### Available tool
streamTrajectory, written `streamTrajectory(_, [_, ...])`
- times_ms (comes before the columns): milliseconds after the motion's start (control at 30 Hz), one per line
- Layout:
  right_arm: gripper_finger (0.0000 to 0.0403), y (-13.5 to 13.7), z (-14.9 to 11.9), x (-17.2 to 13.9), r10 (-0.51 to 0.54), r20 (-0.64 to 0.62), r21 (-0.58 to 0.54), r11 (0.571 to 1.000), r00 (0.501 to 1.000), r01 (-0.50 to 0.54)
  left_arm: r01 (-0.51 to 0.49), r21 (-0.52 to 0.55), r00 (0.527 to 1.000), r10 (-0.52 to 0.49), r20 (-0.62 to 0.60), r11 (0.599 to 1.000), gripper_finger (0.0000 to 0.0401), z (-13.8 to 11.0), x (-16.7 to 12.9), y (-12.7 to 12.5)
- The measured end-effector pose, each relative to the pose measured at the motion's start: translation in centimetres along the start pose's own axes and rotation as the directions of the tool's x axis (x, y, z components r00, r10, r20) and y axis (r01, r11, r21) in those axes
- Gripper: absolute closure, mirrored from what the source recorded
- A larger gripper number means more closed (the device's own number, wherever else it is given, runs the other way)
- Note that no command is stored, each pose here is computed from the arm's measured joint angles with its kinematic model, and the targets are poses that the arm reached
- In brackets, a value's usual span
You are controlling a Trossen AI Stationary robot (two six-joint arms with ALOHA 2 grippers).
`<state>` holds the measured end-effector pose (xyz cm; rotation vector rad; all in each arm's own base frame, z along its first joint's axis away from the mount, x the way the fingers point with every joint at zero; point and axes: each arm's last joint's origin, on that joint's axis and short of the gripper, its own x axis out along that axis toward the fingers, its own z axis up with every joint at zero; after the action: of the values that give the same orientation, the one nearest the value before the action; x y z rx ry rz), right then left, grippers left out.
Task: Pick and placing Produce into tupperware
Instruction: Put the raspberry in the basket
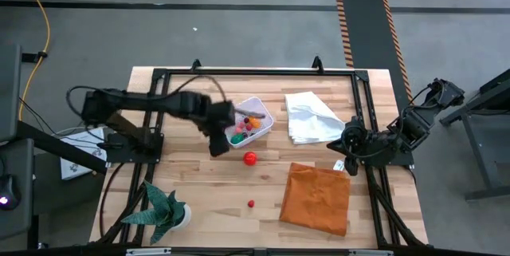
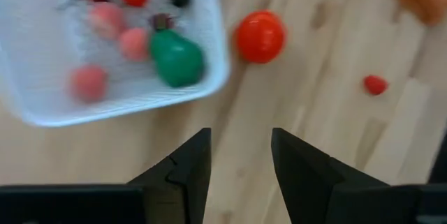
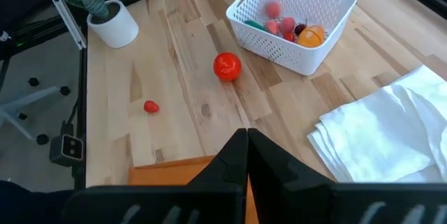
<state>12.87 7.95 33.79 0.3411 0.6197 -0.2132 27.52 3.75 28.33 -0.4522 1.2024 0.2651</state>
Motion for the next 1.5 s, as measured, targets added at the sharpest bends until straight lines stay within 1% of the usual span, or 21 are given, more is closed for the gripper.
streamTrajectory(133, [0.0403,0.0,0.0,0.0,-0.005,0.004,-0.003,1.000,1.000,0.005,0.077,-0.015,0.993,-0.075,0.087,0.997,0.0265,-1.5,1.6,-2.2])
streamTrajectory(333, [0.0403,0.0,0.0,0.0,-0.005,0.005,0.007,1.000,1.000,0.005,0.195,0.049,0.964,-0.201,0.173,0.980,0.0267,-2.9,3.4,-6.1])
streamTrajectory(400, [0.0403,0.0,0.0,0.0,-0.005,0.005,0.008,1.000,1.000,0.005,0.202,0.062,0.958,-0.210,0.196,0.977,0.0267,-3.6,4.0,-7.1])
streamTrajectory(500, [0.0403,0.0,0.0,0.0,-0.004,0.006,0.008,1.000,1.000,0.004,0.206,0.039,0.946,-0.209,0.247,0.978,0.0267,-4.3,4.8,-8.2])
streamTrajectory(567, [0.0403,0.0,0.0,0.0,-0.003,0.007,0.009,1.000,1.000,0.003,0.199,0.029,0.946,-0.200,0.254,0.980,0.0267,-4.9,5.4,-8.3])
streamTrajectory(633, [0.0403,0.0,0.0,0.0,-0.003,0.007,0.009,1.000,1.000,0.003,0.214,0.035,0.936,-0.215,0.277,0.976,0.0267,-5.1,5.7,-8.7])
streamTrajectory(733, [0.0403,0.0,0.0,0.0,-0.003,0.007,0.009,1.000,1.000,0.003,0.200,0.040,0.943,-0.203,0.265,0.979,0.0267,-5.5,6.0,-8.9])
streamTrajectory(967, [0.0403,0.0,0.0,0.0,-0.003,0.007,0.009,1.000,1.000,0.003,0.192,0.045,0.934,-0.197,0.299,0.980,0.0267,-5.3,5.9,-9.0])
streamTrajectory(1100, [0.0403,0.1,0.1,0.0,0.004,0.013,0.015,1.000,1.000,-0.004,0.172,0.121,0.930,-0.202,0.307,0.978,0.0267,-5.3,5.9,-9.1])
streamTrajectory(1167, [0.0403,0.1,0.1,0.0,0.005,0.013,0.016,1.000,1.000,-0.005,0.170,0.142,0.927,-0.207,0.313,0.975,0.0267,-5.2,5.8,-9.1])
streamTrajectory(1300, [0.0403,0.1,0.1,0.0,0.005,0.013,0.016,1.000,1.000,-0.005,0.209,0.141,0.900,-0.247,0.359,0.968,0.0267,-4.7,5.6,-9.5])
streamTrajectory(1467, [0.0403,0.1,0.1,0.0,0.005,0.013,0.016,1.000,1.000,-0.005,0.237,0.142,0.851,-0.276,0.446,0.961,0.0267,-3.9,5.7,-10.1])
streamTrajectory(1500, [0.0403,0.1,0.1,0.0,0.005,0.014,0.017,1.000,1.000,-0.006,0.250,0.153,0.834,-0.293,0.468,0.956,0.0267,-3.7,5.6,-10.3])
